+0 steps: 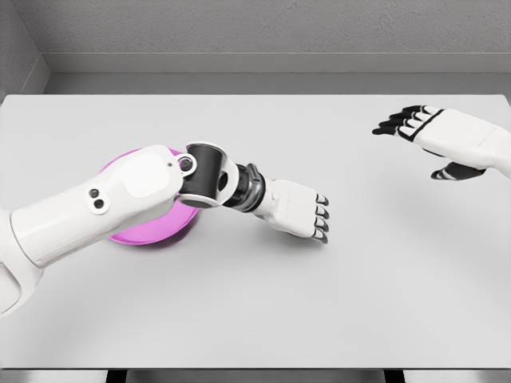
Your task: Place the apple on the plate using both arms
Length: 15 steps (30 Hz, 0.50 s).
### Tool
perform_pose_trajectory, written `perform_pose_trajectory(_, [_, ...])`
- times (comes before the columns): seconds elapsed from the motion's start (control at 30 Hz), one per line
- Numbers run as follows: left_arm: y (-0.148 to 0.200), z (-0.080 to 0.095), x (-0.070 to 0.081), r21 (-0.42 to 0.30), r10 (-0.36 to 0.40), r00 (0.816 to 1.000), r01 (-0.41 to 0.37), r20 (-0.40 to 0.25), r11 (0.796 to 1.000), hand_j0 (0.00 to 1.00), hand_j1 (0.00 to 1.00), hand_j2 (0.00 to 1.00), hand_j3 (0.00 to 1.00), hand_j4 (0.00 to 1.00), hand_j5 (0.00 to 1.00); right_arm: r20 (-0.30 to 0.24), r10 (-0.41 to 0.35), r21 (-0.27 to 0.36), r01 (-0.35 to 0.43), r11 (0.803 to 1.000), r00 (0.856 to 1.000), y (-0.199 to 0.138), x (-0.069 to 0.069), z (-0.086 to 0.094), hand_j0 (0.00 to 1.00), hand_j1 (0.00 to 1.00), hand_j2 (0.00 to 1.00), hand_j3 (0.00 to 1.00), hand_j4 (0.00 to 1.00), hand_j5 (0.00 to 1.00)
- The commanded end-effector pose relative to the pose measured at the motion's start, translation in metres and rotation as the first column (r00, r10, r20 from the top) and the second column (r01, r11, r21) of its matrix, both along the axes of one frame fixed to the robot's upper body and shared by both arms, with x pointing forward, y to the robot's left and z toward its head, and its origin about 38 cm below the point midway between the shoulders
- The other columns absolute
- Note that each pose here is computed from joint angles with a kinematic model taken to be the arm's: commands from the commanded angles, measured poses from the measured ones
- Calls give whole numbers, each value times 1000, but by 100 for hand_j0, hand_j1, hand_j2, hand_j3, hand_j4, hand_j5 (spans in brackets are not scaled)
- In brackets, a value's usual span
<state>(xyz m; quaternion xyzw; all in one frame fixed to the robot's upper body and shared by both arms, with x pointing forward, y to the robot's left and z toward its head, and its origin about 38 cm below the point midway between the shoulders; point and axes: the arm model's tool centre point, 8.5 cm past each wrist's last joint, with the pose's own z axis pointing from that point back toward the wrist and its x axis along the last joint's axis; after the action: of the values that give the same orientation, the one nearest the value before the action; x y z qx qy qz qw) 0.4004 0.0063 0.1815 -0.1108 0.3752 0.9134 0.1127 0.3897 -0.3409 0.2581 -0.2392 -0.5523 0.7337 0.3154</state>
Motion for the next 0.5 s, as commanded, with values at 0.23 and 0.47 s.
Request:
perform_pose_trajectory(0.23, [-4,0,1,-6,2,1000,-2,-5,1000,100,100,100,100,100,100,2,-4,6,4,1000,1000,-1,0,1,100,100,100,100,100,100])
perform_pose_trajectory(0.47, [-4,2,2,-17,4,1000,-4,-6,1000,100,100,100,100,100,100,3,-2,6,2,1000,1000,-1,0,2,100,100,100,100,100,100])
